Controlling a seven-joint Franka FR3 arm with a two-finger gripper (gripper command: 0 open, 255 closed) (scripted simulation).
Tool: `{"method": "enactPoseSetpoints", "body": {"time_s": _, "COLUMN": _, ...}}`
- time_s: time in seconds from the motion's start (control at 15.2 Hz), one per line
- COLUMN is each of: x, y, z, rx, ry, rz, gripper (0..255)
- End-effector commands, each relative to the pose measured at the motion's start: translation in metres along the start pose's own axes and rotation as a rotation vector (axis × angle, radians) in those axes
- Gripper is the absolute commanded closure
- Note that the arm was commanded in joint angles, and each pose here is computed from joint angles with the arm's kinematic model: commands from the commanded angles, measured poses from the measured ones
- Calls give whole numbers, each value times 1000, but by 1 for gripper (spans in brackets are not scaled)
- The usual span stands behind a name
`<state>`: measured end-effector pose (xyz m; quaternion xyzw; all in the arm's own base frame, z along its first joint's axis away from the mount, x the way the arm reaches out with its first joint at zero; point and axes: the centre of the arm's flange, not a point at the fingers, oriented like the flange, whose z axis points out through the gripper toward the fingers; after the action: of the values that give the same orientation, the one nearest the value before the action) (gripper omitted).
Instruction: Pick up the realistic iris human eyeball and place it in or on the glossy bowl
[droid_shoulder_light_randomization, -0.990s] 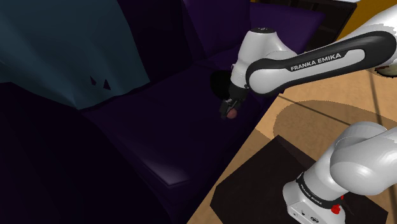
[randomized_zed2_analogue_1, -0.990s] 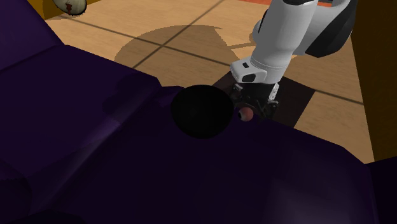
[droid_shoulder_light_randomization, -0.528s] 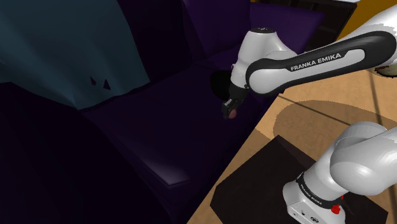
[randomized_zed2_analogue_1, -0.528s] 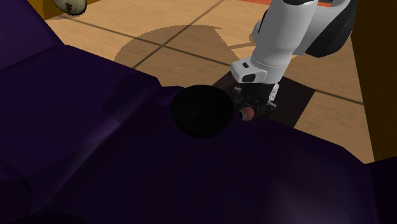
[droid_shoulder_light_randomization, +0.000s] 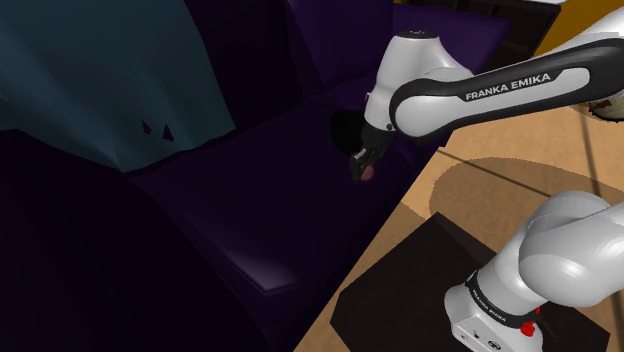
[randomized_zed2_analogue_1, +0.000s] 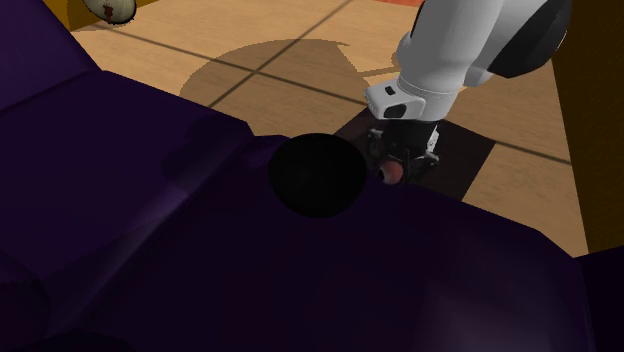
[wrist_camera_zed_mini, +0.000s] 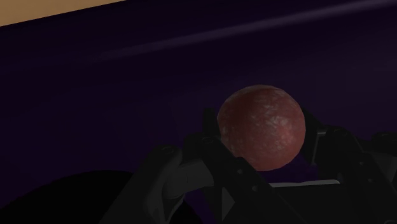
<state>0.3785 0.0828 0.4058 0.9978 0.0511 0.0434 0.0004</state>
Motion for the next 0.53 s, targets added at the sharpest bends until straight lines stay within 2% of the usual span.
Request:
{"method": "enactPoseSetpoints", "body": {"time_s": 0.0, "x": 1, "y": 1, "z": -11, "rx": 0, "ry": 0, "rz": 0, "gripper": 255}}
{"method": "enactPoseSetpoints", "body": {"time_s": 0.46, "x": 4, "y": 1, "z": -48, "rx": 0, "ry": 0, "rz": 0, "gripper": 255}}
